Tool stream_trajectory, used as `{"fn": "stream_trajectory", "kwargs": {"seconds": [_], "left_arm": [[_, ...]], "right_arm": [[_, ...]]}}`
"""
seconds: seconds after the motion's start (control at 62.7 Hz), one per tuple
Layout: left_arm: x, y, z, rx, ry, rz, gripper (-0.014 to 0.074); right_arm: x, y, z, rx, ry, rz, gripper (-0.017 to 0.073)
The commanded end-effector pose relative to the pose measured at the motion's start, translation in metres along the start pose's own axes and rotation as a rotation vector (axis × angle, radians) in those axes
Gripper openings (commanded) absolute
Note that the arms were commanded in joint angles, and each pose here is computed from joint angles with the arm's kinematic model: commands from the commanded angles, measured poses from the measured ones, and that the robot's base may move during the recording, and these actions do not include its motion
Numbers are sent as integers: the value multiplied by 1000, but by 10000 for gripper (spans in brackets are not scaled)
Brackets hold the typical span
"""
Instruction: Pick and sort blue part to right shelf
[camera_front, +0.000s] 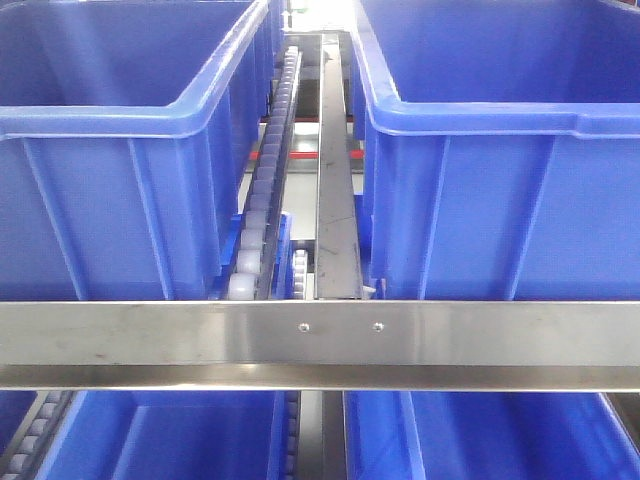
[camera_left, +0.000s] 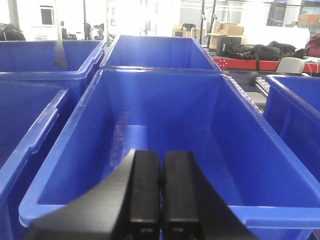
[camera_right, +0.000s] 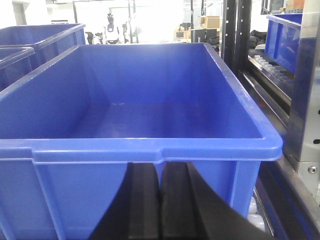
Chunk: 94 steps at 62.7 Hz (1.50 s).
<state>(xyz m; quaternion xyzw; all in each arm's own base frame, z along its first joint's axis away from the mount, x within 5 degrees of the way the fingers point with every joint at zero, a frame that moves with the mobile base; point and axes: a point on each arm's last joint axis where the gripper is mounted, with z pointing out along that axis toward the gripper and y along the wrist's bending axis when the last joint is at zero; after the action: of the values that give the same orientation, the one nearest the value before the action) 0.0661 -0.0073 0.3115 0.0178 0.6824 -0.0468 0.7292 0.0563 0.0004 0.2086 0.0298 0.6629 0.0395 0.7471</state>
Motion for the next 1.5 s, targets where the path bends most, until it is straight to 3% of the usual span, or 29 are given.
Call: {"fn": "stream_trajectory", "kwargs": {"seconds": [0.0, 0.207, 0.287, 0.447, 0.606, 0.798, 0.957, 1.484], "left_arm": [[-16, 1, -1, -18, -93, -17, 132], [-16, 1, -1, -18, -95, -17, 132], [-11, 2, -1, -30, -95, 33, 132], [15, 4, -6, -38, -71, 9, 132], [39, 5, -15, -45, -76, 21, 124], [71, 6, -21, -43, -70, -18, 124], [96, 8, -19, -49, -138, -17, 124], [97, 7, -19, -31, -110, -19, 124]], "right_arm": [[-17, 1, -3, -5, -139, -14, 58], [-17, 1, -3, -5, -139, -14, 58], [-17, 1, -3, -5, -139, -14, 58], [-17, 1, -3, -5, -139, -14, 58], [-17, 1, -3, -5, -139, -14, 58], [-17, 1, -3, -5, -139, -14, 58], [-17, 1, -3, -5, -139, -14, 58], [-17, 1, -3, -5, -137, -14, 58]]}}
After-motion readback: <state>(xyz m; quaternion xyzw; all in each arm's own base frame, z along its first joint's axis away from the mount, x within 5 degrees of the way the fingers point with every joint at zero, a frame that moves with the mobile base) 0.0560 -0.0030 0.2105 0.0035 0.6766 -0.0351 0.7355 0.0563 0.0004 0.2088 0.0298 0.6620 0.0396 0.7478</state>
